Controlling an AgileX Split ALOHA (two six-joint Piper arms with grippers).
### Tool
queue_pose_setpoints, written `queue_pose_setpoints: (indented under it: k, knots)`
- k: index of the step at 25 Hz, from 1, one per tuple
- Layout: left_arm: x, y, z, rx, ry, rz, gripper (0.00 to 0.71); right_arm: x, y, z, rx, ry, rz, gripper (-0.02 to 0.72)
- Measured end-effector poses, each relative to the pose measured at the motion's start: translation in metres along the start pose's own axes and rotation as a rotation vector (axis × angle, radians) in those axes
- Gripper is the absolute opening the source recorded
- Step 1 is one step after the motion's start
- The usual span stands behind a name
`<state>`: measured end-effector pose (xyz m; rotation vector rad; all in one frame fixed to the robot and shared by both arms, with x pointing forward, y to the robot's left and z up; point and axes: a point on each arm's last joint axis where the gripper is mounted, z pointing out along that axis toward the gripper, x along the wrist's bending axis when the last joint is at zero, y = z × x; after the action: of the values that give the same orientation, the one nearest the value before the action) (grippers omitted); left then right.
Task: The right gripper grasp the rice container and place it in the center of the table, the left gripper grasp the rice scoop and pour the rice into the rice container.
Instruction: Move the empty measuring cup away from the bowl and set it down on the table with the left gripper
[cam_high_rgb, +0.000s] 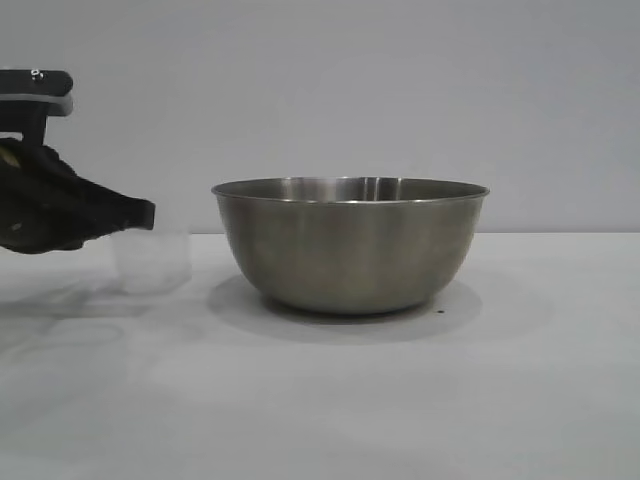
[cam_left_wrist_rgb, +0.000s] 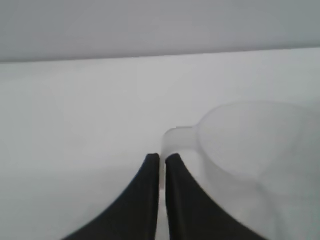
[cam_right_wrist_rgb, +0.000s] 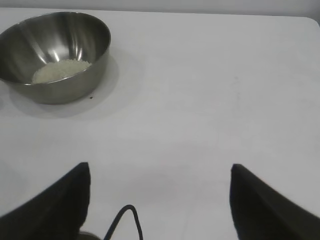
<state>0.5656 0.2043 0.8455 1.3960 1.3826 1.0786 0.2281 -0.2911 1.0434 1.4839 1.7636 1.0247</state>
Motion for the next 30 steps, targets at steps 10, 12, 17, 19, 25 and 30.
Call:
queue_pose_setpoints:
  k: [10, 12, 17, 19, 25, 30]
  knots:
    - [0.000, 0.000, 0.000, 0.001, 0.000, 0.000, 0.260, 0.000, 0.000, 0.000, 0.000, 0.000, 0.000, 0.533]
    - [0.000, 0.000, 0.000, 0.001, 0.000, 0.000, 0.283, 0.000, 0.000, 0.000, 0.000, 0.000, 0.000, 0.533]
    - [0.002, 0.002, -0.006, 0.003, -0.007, 0.021, 0.283, 0.000, 0.000, 0.000, 0.000, 0.000, 0.000, 0.533]
    - [0.002, 0.008, -0.015, -0.004, -0.033, 0.053, 0.283, 0.000, 0.000, 0.000, 0.000, 0.000, 0.000, 0.533]
    - [0.008, 0.024, -0.045, -0.021, -0.076, 0.094, 0.283, 0.000, 0.000, 0.000, 0.000, 0.000, 0.000, 0.533]
    - [0.017, 0.019, -0.071, 0.026, -0.088, 0.117, 0.283, 0.000, 0.000, 0.000, 0.000, 0.000, 0.000, 0.533]
